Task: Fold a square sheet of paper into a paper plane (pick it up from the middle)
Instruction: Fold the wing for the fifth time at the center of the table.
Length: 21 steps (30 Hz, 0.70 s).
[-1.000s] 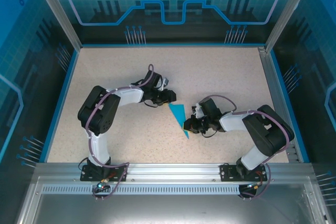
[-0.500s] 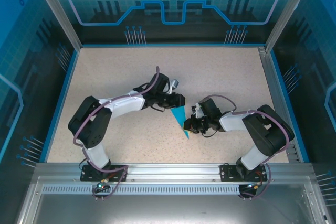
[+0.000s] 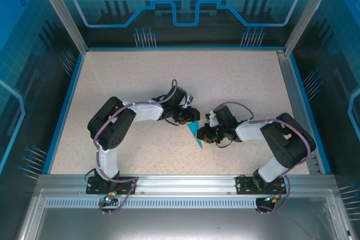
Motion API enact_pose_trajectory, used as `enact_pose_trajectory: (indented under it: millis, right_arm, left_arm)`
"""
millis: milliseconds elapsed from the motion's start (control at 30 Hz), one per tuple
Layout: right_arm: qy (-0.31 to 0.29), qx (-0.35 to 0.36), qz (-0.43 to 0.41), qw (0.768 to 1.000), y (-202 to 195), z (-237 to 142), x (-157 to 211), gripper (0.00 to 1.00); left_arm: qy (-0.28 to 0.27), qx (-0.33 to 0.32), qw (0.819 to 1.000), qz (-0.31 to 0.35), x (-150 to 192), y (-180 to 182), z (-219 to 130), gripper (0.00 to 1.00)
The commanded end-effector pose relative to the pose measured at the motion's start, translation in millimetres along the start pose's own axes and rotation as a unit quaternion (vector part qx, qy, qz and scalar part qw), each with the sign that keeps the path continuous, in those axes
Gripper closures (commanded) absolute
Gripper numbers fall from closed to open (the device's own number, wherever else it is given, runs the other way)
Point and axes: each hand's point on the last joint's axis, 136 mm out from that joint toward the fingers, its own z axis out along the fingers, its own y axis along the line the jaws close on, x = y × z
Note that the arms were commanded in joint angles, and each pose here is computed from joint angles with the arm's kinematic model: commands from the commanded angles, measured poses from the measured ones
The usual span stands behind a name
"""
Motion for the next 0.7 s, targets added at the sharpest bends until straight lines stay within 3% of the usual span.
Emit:
enact_pose_trajectory:
  millis: [0,333,667]
  right_arm:
    - [0.032,0.092,0.049,0.994,-54,2,32,0.88]
    - [-0.005,0.03,0.002,1.0,-3,-16,12,0.86]
    - [0.021,0.004,-0.034,0.999,30,0,6,0.86]
  left_arm:
    - [0.002,-0.012,1.0,-0.017,3,12,8,0.62]
    - [0.017,-0.037,0.999,-0.035,14,35,19,0.63]
    - [0.02,-0.043,0.998,-0.035,16,39,19,0.64]
